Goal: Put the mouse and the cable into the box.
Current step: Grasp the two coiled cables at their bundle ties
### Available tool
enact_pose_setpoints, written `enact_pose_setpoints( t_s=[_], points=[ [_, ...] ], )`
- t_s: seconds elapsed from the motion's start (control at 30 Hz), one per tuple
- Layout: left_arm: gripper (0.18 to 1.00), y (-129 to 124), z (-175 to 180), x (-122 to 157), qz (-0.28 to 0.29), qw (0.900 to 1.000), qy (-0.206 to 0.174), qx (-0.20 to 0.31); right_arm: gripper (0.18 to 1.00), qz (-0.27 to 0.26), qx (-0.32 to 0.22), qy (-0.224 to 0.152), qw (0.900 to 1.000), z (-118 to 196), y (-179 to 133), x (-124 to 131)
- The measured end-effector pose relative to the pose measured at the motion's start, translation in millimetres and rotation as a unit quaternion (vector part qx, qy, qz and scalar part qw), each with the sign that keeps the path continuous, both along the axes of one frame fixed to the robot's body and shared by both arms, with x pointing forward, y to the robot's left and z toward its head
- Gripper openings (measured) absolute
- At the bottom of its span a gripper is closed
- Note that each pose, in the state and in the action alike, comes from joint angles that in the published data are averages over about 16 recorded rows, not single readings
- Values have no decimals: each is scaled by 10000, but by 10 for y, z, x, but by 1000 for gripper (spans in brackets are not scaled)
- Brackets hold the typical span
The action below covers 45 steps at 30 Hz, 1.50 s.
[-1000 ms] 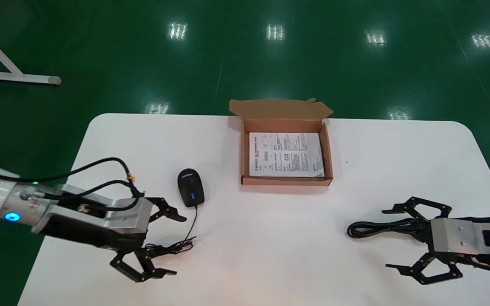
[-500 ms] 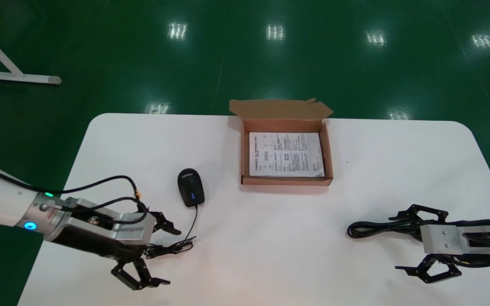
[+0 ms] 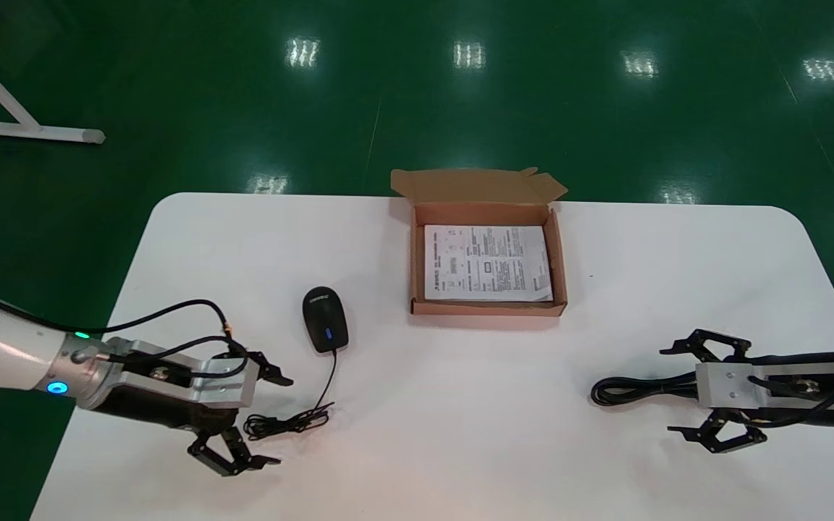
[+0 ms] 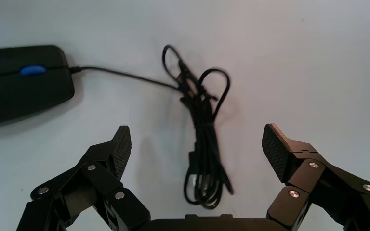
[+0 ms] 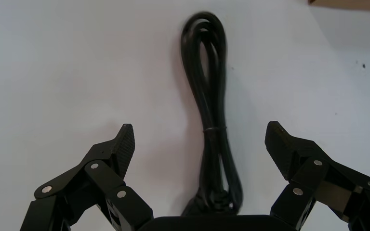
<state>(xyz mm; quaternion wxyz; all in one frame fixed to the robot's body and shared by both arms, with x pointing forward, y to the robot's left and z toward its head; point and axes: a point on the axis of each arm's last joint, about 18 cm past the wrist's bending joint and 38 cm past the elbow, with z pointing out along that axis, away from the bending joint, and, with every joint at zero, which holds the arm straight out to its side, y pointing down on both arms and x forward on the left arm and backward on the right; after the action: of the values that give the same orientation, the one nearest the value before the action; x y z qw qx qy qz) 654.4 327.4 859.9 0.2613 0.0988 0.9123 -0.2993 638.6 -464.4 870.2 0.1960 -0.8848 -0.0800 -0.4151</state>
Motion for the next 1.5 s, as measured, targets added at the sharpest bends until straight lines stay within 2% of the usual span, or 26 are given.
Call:
enact_pose_setpoints(
  t_s=[0.5, 0.93, 1.07, 1.23, 1.5],
  points=[
    [1001, 119, -165, 190, 432, 9983, -358, 181, 1001, -234, -83, -141, 9996, 0, 61, 188],
    [982, 130, -179, 212, 481, 9978, -407, 194, 984, -250, -81, -153, 9995, 6, 63, 198],
    [955, 127, -176, 207, 470, 9979, -395, 185, 948, -243, -81, -153, 9996, 5, 63, 195],
    [877, 123, -172, 201, 457, 9981, -384, 176, 874, -238, -79, -152, 9996, 5, 63, 193],
    [682, 117, -164, 197, 441, 9982, -380, 161, 662, -233, -75, -151, 9996, 4, 64, 191]
  ],
)
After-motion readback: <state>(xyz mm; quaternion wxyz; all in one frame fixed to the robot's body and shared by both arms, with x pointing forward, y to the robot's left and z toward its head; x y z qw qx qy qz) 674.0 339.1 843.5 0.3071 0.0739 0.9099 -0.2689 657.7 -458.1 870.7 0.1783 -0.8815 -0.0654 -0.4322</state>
